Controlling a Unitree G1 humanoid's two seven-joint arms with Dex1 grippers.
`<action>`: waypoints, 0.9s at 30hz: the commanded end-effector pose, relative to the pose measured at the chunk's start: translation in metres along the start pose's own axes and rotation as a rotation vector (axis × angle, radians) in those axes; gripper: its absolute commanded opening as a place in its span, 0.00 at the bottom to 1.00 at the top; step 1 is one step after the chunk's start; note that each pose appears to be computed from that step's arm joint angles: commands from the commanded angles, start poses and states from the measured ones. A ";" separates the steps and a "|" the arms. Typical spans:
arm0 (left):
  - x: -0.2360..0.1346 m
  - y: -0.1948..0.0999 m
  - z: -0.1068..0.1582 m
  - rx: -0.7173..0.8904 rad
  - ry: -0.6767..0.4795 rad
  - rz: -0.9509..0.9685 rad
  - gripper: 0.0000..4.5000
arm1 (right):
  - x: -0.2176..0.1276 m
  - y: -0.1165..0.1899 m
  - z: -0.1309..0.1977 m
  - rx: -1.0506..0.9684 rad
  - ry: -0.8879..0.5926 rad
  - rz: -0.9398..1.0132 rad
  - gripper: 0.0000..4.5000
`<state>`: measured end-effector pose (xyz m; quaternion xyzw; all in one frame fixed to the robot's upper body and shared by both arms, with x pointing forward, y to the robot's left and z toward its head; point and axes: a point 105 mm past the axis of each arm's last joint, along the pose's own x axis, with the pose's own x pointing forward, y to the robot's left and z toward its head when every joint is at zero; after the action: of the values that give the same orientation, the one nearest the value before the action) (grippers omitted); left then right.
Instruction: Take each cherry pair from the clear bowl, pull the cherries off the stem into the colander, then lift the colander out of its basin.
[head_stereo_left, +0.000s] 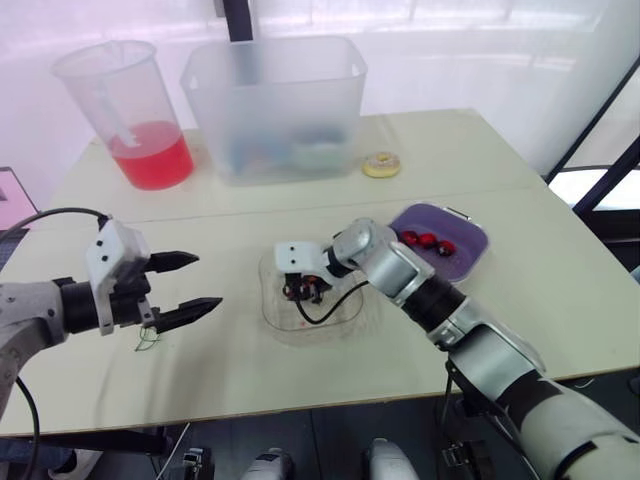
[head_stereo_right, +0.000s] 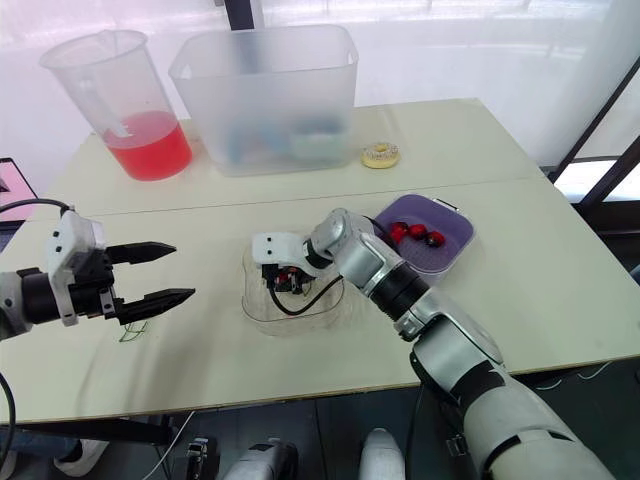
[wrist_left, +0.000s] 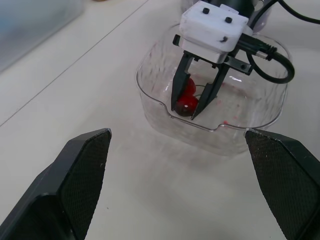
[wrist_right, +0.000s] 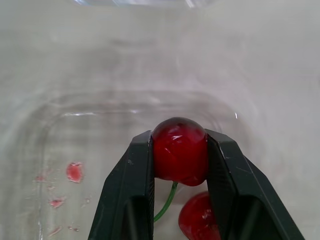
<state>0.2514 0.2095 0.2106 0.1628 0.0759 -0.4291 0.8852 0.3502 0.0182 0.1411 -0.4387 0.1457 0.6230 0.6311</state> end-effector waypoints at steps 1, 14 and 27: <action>-0.001 0.001 0.008 0.041 -0.012 0.004 1.00 | -0.015 0.006 0.021 -0.156 -0.074 0.033 0.21; 0.004 0.002 0.007 0.046 -0.014 -0.010 1.00 | -0.030 0.017 0.009 -0.899 0.031 0.124 0.21; 0.004 0.000 0.005 0.043 -0.013 -0.005 1.00 | -0.035 0.007 0.018 -0.974 0.045 0.183 0.21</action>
<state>0.2563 0.2073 0.2080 0.1650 0.0755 -0.4330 0.8829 0.3329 0.0009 0.1545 -0.6765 -0.0879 0.6707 0.2912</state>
